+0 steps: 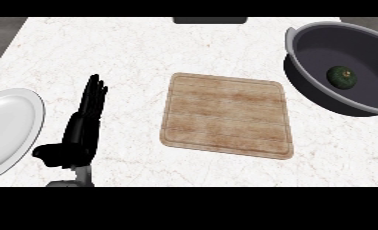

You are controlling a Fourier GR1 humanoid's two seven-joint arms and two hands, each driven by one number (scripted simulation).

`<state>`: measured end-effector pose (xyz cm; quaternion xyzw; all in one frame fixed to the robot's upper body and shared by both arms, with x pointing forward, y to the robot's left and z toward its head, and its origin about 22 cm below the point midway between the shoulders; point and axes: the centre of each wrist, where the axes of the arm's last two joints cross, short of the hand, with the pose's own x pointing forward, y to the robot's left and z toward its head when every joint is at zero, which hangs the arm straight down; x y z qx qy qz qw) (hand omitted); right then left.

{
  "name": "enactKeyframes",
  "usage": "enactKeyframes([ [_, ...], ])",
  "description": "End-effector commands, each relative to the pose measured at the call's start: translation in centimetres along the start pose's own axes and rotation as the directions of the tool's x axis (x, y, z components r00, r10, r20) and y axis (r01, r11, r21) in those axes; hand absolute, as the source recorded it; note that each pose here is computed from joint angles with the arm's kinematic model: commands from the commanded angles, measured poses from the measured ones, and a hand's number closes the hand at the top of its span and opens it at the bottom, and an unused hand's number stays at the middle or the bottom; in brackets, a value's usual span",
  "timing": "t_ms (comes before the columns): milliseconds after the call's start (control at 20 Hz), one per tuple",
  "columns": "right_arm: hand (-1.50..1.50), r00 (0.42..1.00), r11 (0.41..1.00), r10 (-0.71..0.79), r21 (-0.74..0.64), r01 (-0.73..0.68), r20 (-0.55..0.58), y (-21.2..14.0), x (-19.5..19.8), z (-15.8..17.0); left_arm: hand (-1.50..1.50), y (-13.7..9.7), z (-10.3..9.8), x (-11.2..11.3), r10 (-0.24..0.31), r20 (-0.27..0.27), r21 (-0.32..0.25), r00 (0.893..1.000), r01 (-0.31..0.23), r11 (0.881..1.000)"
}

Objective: Pick the squash from the cutting board and place it in the pot

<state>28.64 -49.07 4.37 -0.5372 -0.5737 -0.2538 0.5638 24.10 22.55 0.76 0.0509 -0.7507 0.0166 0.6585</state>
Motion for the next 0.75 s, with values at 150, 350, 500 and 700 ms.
enactKeyframes([
  [150, -1.5, 1.0, 1.0, -0.009, -0.026, 0.009, 0.004, -4.8, -1.8, -0.8, 0.0, -1.9, 0.7, -1.1, 0.011, -0.014, -0.01, 1.0, -0.011, 1.0],
  [350, -1.5, 1.0, 0.994, -0.016, -0.109, 0.018, 0.019, -6.6, -3.3, -0.4, 0.0, 0.0, 1.7, -0.3, 0.0, 0.007, -0.001, 1.0, 0.0, 1.0],
  [500, -1.5, 0.999, 0.987, -0.043, -0.152, 0.043, 0.002, -7.9, -1.4, -1.5, 0.0, -2.0, -0.1, -0.3, 0.014, 0.0, 0.001, 1.0, -0.014, 1.0],
  [700, -1.5, 0.999, 0.98, -0.049, -0.191, 0.045, -0.011, -11.3, -4.0, -2.2, 0.0, -0.5, -0.6, -1.4, 0.023, -0.012, 0.005, 1.0, -0.023, 1.0],
])
